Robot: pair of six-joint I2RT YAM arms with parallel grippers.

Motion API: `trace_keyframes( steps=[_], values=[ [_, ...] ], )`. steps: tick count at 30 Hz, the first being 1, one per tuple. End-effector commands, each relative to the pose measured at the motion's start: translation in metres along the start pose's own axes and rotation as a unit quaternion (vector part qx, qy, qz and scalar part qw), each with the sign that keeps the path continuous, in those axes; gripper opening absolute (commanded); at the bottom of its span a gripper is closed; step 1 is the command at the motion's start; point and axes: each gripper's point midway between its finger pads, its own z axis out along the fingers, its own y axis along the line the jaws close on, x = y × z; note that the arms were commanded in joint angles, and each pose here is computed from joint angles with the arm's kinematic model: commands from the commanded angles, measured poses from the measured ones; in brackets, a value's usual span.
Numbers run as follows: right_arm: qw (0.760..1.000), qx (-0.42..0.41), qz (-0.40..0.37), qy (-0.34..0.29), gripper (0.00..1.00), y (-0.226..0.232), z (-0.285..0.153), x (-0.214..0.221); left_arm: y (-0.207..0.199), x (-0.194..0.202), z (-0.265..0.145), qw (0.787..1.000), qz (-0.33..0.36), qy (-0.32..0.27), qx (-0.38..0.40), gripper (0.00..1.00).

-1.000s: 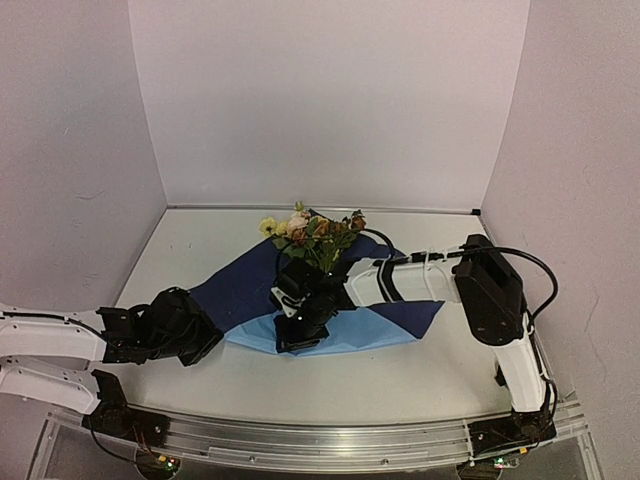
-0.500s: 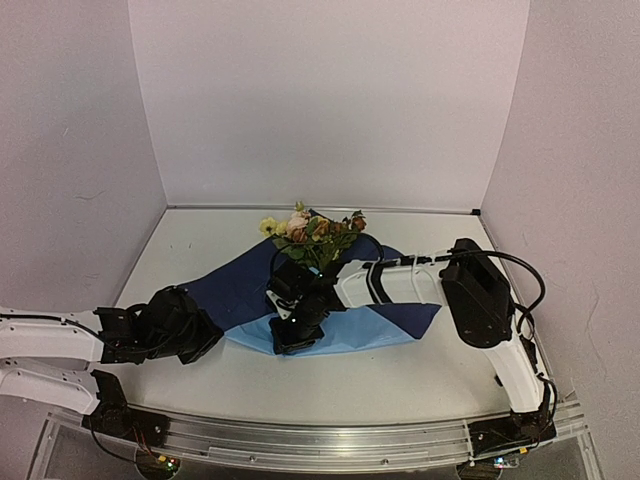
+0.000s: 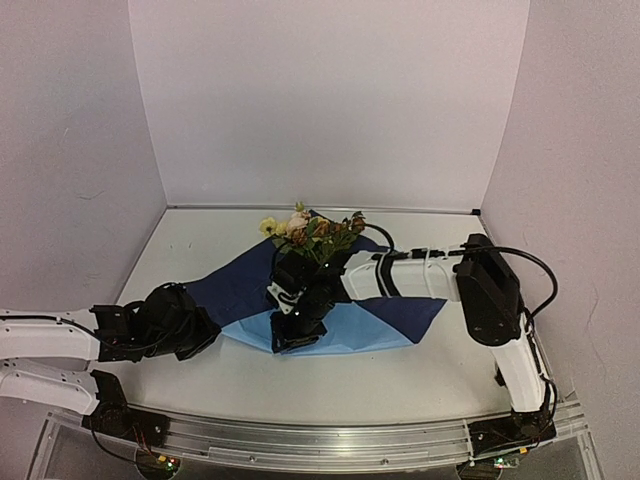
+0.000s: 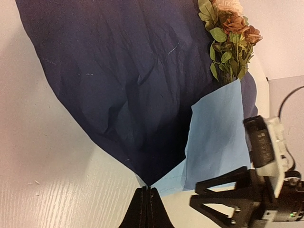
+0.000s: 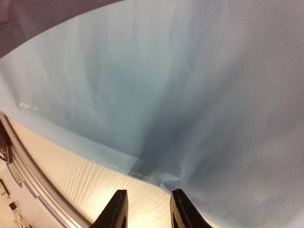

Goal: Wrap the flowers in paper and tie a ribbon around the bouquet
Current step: Fold the 1/4-folded wrapping paper at the center of the board.

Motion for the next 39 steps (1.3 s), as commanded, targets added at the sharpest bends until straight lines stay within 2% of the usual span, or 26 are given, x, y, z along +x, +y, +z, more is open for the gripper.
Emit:
trace_keyframes(
  steps=[1,8,17,30,39],
  values=[
    [0.999,-0.034,0.007,-0.038,0.32,0.012,-0.073,-0.009,-0.023,-0.016,-0.012,0.999,0.044,-0.025,0.015,0.0],
    [0.998,0.018,0.047,-0.022,0.27,-0.053,-0.087,0.02,-0.062,-0.024,-0.016,0.99,0.133,-0.023,0.029,0.0],
    [0.992,0.097,0.086,-0.002,0.2,-0.125,-0.084,0.055,-0.107,-0.011,-0.002,0.972,0.224,0.023,0.062,0.0],
    [0.983,0.138,0.125,-0.006,0.12,-0.152,-0.063,0.058,-0.189,0.029,0.034,0.924,0.337,0.104,0.146,0.0],
    [0.979,0.101,0.17,-0.056,0.12,-0.15,-0.082,0.054,-0.207,0.073,0.073,0.891,0.391,0.167,0.162,0.0]
  ],
)
